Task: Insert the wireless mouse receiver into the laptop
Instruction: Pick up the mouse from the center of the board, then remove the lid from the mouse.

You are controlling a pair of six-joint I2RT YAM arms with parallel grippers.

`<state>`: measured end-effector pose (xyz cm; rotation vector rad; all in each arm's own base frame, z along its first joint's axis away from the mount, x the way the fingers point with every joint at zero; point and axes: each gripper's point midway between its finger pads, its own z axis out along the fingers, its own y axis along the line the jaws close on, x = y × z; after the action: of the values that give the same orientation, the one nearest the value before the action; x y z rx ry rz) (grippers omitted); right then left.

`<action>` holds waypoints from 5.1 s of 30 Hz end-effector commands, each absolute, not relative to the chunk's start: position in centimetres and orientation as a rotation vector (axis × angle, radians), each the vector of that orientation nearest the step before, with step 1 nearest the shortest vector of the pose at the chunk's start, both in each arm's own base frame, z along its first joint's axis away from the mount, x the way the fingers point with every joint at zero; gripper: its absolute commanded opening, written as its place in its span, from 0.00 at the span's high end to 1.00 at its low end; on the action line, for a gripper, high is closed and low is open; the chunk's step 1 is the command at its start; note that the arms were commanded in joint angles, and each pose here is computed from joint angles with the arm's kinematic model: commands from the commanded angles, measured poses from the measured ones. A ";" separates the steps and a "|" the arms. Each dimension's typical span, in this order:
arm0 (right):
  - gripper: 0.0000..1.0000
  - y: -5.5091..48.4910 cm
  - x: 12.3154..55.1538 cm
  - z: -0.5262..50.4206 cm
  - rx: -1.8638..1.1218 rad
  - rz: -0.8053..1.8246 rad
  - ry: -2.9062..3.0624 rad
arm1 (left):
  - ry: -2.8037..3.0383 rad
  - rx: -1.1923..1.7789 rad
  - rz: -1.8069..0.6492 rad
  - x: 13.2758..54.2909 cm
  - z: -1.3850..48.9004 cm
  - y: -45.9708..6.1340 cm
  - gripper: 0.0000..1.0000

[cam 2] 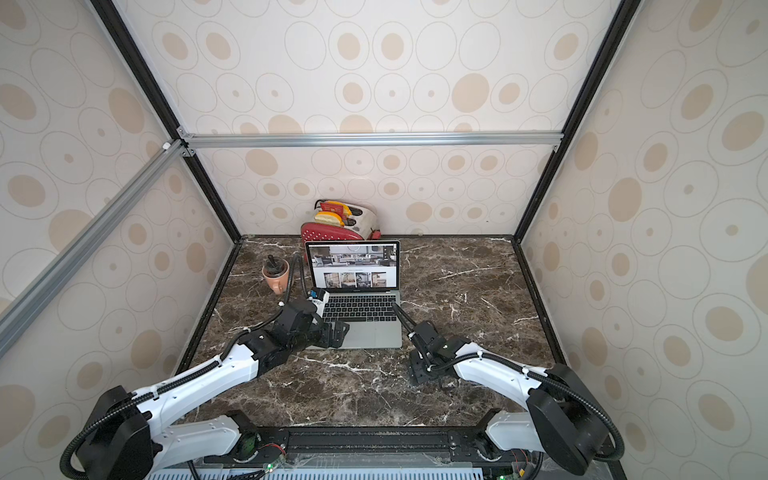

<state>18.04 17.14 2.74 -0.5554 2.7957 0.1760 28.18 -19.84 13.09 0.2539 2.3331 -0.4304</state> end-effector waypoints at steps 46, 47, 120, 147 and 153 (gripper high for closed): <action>0.74 28.5 22.2 27.6 -0.928 1.699 1.756 | 1.725 0.688 -1.712 24.8 30.3 -30.6 0.01; 0.75 28.6 22.0 27.8 -0.940 1.714 1.748 | 1.701 0.687 -1.720 24.9 30.7 -30.5 0.01; 0.05 39.6 22.9 14.3 -0.583 1.421 1.989 | 2.013 -1.485 -0.844 26.9 12.6 -14.7 1.00; 0.09 43.2 21.2 13.4 -0.637 1.538 1.993 | 2.011 -1.728 -0.739 26.6 13.2 -14.9 1.00; 0.11 43.7 21.2 12.8 -0.605 1.574 2.005 | 2.020 -1.707 -0.765 26.8 13.5 -15.3 1.00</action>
<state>21.40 42.91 12.09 -0.6148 2.0354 1.5223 26.84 -15.29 12.84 -1.6963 2.0465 -0.7463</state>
